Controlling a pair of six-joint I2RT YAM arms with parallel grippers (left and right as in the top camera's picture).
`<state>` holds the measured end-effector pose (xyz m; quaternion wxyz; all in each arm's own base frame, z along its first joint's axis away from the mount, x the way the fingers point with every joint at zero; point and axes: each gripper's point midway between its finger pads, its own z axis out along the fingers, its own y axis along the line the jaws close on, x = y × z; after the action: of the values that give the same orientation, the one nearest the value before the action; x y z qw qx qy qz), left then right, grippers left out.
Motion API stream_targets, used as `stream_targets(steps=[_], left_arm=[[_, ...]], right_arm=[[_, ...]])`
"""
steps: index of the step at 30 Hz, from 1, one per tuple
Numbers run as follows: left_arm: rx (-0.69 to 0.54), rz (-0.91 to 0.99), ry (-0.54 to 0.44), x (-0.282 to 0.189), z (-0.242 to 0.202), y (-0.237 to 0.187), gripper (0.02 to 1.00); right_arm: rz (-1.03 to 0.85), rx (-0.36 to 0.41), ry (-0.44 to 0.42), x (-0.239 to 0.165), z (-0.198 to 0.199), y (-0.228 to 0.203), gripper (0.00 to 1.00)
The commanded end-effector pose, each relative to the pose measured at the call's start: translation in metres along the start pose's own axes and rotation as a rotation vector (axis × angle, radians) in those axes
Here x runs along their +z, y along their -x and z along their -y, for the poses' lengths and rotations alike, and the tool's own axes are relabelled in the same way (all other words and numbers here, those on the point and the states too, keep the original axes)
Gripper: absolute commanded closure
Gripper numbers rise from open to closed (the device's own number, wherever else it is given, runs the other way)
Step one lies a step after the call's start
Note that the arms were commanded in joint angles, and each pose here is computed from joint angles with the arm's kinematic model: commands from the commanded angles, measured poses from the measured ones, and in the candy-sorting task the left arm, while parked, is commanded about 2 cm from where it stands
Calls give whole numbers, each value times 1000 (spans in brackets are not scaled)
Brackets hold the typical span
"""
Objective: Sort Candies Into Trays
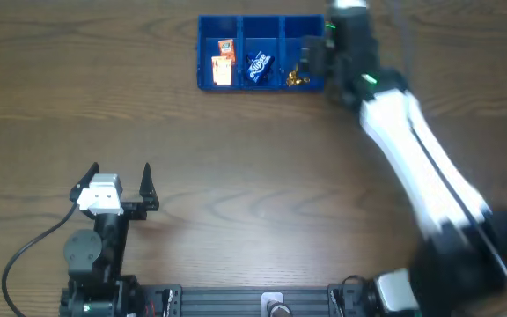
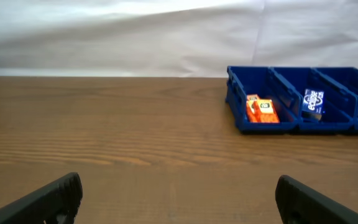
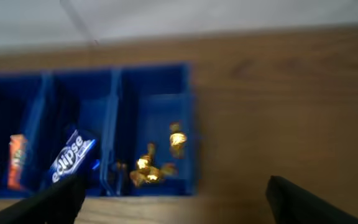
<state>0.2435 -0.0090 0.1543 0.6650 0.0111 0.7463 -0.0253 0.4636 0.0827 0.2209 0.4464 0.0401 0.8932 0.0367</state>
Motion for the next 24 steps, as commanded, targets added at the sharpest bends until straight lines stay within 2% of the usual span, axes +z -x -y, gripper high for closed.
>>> stream_targets(steps=[1,4,6,8,10,12,17,22,24], left_arm=[[0,-38,-15,2,2,-16,20],[0,-38,-15,2,2,-16,20],[0,-38,-15,2,2,-16,23],[0,-38,-15,2,2,-16,20],[0,-38,-15,2,2,-16,20],[0,-38,-15,2,2,-16,20],[0,-38,-15,2,2,-16,20],[0,-38,-15,2,2,-16,20],[0,-38,-15,2,2,-16,20]], right_arm=[[191,43,-85,-116,89,2,1],[312,-22,-104,-171,101,-38,1],[398,-17,-96,-190,103,-58,1],[506,-26,-24,-204,96,-84,1],[555,-50,60,-205,84,-106,1],[567,-61,108,-201,77,-120,1],[623,-72,141,-189,73,-135,1],[703,16,187,-178,72,-132,1],[759,4,217,-176,68,-132,1]])
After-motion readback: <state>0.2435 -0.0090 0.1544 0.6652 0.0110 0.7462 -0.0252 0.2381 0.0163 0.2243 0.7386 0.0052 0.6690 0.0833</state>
